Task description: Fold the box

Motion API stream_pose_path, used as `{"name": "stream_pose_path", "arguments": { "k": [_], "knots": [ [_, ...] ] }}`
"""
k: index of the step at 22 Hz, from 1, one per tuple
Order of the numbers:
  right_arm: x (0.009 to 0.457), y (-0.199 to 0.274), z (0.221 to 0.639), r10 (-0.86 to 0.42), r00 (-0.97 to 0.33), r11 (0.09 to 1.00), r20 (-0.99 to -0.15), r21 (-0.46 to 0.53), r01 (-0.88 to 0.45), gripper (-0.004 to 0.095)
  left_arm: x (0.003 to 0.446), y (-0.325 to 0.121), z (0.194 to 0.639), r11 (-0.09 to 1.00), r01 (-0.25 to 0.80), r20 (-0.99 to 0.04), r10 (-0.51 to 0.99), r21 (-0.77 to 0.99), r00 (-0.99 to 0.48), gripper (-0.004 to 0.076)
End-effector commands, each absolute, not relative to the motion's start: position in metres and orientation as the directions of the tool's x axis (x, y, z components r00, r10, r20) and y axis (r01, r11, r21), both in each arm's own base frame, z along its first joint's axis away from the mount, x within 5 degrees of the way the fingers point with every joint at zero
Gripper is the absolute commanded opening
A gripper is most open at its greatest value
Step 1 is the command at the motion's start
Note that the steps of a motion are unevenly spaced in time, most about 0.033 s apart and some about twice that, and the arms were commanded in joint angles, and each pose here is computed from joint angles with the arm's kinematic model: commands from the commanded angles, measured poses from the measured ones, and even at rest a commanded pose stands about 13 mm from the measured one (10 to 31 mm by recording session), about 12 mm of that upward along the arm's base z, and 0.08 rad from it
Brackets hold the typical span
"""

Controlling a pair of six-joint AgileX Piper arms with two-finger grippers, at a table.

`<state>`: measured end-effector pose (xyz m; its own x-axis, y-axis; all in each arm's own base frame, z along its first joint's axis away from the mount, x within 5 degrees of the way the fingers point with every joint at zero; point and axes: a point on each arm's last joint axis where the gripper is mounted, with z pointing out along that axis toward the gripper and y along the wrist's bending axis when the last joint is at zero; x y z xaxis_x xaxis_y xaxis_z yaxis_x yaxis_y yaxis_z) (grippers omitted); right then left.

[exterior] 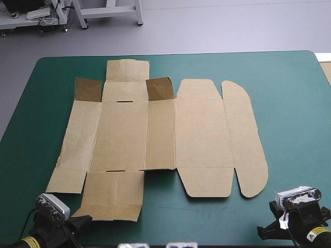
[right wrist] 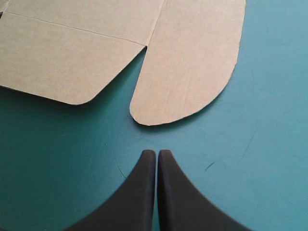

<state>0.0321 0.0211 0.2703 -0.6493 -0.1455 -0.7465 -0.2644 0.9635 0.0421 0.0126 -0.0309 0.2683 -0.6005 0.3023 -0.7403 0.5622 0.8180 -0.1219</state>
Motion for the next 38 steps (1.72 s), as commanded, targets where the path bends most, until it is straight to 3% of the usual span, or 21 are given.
{"name": "stream_pose_path", "arguments": {
  "k": [1, 4, 8, 14, 22, 27, 30, 35, 38],
  "knots": [
    [0.036, 0.021, 0.282, -0.133, -0.594, 0.964, -0.793, 0.036, -0.263, 0.0, 0.015, -0.033, 0.287, 0.821, 0.551, -0.793, 0.232, -0.151, -0.564, -0.0009],
    [0.036, 0.021, 0.282, -0.133, -0.594, 0.964, -0.793, 0.036, -0.263, 0.0, 0.015, -0.033, 0.307, 0.826, 0.537, -0.814, 0.19, -0.17, -0.549, -0.0009],
    [0.036, 0.021, 0.282, -0.133, -0.594, 0.964, -0.793, 0.036, -0.263, 0.0, 0.024, -0.037, 0.368, 0.825, 0.534, -0.854, 0.132, -0.187, -0.503, -0.0009],
    [0.036, 0.021, 0.282, -0.133, -0.594, 0.964, -0.793, 0.036, -0.263, 0.0, 0.097, -0.06, 0.421, 0.841, 0.506, -0.844, 0.121, -0.193, -0.522, -0.0009],
    [0.036, 0.021, 0.282, -0.133, -0.594, 0.964, -0.793, 0.036, -0.263, 0.0, 0.213, -0.074, 0.372, 0.946, 0.306, -0.714, 0.143, -0.104, -0.685, -0.0009],
    [0.036, 0.021, 0.282, -0.133, -0.594, 0.964, -0.793, 0.036, -0.263, 0.0, 0.252, -0.028, 0.372, 0.979, 0.142, -0.65, 0.015, -0.144, -0.76, -0.0009],
    [0.036, 0.021, 0.282, -0.133, -0.594, 0.964, -0.793, 0.036, -0.263, 0.0, 0.258, 0.003, 0.371, 0.974, 0.098, -0.602, -0.046, -0.205, -0.797, -0.0009],
    [0.036, 0.021, 0.282, -0.133, -0.594, 0.964, -0.793, 0.036, -0.263, 0.0, 0.253, 0.082, 0.356, 0.943, -0.084, -0.523, -0.252, -0.323, -0.814, -0.0009],
    [0.036, 0.021, 0.282, -0.133, -0.594, 0.964, -0.793, 0.036, -0.263, 0.0, 0.255, 0.094, 0.339, 0.921, -0.055, -0.483, -0.252, -0.385, -0.838, -0.0009]
  ]
}}
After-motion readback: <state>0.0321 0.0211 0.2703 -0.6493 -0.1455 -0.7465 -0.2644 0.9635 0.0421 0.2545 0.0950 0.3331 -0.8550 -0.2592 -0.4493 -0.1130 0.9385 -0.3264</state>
